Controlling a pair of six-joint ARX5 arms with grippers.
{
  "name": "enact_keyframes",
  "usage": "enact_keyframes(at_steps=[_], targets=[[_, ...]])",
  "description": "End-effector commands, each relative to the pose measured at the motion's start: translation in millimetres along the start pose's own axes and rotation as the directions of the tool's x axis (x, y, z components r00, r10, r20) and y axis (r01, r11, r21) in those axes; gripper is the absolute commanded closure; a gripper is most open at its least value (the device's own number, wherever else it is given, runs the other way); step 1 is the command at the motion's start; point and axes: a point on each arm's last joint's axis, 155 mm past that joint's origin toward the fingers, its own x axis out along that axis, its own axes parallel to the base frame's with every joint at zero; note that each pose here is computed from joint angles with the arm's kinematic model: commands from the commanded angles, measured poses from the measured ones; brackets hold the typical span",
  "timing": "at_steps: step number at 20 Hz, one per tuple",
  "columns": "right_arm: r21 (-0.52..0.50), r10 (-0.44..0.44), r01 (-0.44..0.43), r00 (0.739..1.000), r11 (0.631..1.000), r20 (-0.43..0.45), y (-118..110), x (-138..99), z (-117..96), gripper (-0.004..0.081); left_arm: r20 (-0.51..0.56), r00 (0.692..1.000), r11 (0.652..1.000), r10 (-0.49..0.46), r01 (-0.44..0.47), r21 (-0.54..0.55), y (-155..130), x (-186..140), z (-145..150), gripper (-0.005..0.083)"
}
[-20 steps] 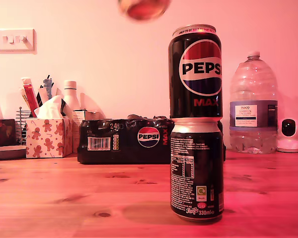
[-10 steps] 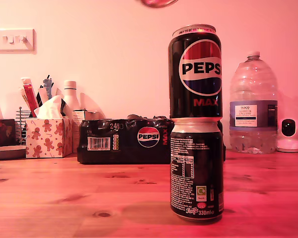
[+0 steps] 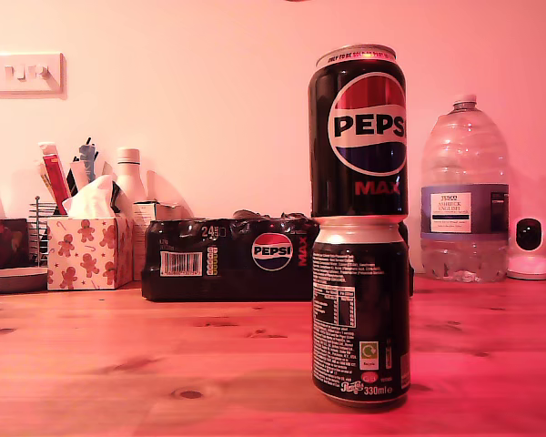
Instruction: Stack up the Pepsi cans on top of each other
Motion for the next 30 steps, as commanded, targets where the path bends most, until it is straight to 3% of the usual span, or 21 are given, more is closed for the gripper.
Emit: enact_keyframes(at_steps=[1,9,19,30], targets=[[0.005,-0.001,0.001,1.000,1.000,-0.001,-0.3,0.9,-1.4,0.0768,0.055,0.998,0.996,0.026,-0.031,0.083,-7.0,-7.3,20.5,0.0331],[0.005,-0.001,0.001,1.000,1.000,-0.001,-0.3,0.9,-1.4,0.0768,0.018,0.993,0.981,0.120,-0.122,0.149,-1.4,6.5,14.6,0.0332],[0.005,-0.001,0.001,1.000,1.000,-0.001,-0.3,0.9,-1.4,0.0768,-0.056,0.994,0.987,0.096,-0.087,0.136,1.6,30.3,6.4,0.0332],[0.005,-0.001,0.001,1.000,1.000,-0.001,-0.3,0.9,-1.3,0.0768,-0.069,0.994,0.986,0.088,-0.077,0.147,-1.1,44.7,1.3,0.0332]])
